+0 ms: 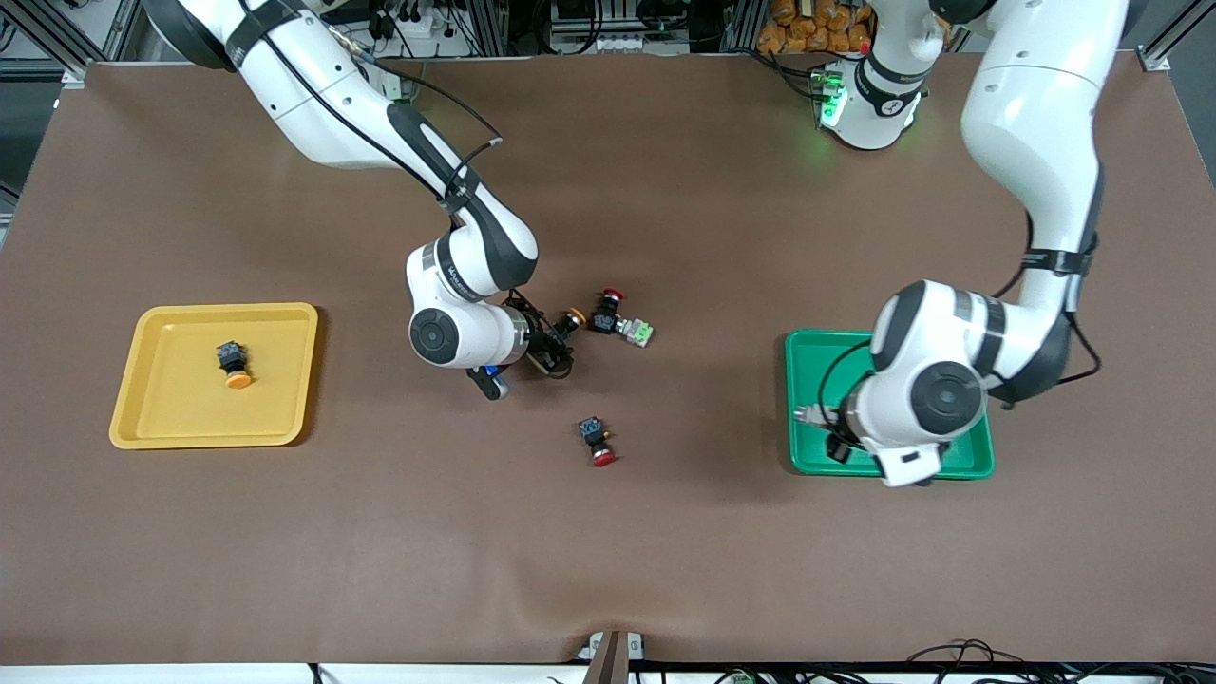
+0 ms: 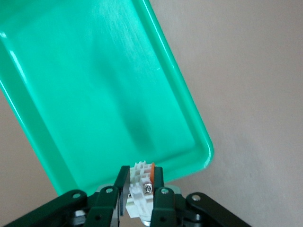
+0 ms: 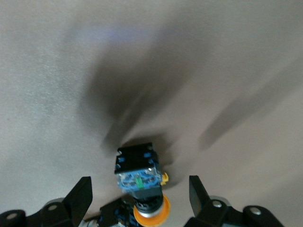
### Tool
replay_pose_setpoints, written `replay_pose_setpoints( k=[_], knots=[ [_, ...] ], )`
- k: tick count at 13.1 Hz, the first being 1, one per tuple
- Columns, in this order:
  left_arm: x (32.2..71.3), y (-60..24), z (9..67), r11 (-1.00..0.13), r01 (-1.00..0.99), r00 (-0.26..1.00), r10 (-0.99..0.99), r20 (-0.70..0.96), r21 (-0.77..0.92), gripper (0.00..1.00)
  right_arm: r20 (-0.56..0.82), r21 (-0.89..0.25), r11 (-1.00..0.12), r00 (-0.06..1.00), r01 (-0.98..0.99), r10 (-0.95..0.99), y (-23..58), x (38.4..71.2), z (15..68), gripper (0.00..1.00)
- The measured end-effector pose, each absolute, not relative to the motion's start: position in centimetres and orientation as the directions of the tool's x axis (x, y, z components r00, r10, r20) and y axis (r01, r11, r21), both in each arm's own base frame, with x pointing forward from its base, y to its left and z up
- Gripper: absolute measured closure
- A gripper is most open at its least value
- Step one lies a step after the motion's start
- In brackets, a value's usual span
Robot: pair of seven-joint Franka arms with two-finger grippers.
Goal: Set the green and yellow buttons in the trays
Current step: 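Lower the white button into the green tray while the right gripper lifts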
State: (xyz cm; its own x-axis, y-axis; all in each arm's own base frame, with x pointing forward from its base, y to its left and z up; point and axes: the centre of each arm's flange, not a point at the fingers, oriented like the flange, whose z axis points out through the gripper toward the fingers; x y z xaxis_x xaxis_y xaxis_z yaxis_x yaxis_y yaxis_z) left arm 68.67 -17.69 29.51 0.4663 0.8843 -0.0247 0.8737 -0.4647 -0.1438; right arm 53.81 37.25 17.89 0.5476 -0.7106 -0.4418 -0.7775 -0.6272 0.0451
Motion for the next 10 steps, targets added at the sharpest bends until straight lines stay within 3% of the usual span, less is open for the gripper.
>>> replay_pose_setpoints(
  k=[3,4,9,10],
  knots=[
    [69.2,-14.3,29.1,-0.471,0.869,0.472,0.881,-0.034,-0.154,0.76,-0.421,0.037,-0.642,0.571,-0.766,-0.705,37.9,53.2,17.3,0.53],
    [69.2,-13.5,28.8,-0.467,0.870,0.467,0.883,-0.036,-0.160,0.76,-0.425,0.047,-0.643,0.568,-0.764,-0.705,37.7,53.3,17.4,0.59],
    [68.6,-10.5,26.5,-0.493,0.846,0.491,0.869,-0.064,-0.203,0.76,-0.518,0.153,-0.705,0.552,-0.692,-0.654,29.6,56.1,19.3,0.58],
    [68.6,-10.0,26.2,-0.505,0.838,0.502,0.862,-0.071,-0.208,0.70,-0.542,0.146,-0.734,0.567,-0.663,-0.620,26.8,57.0,20.4,0.59]
  ],
)
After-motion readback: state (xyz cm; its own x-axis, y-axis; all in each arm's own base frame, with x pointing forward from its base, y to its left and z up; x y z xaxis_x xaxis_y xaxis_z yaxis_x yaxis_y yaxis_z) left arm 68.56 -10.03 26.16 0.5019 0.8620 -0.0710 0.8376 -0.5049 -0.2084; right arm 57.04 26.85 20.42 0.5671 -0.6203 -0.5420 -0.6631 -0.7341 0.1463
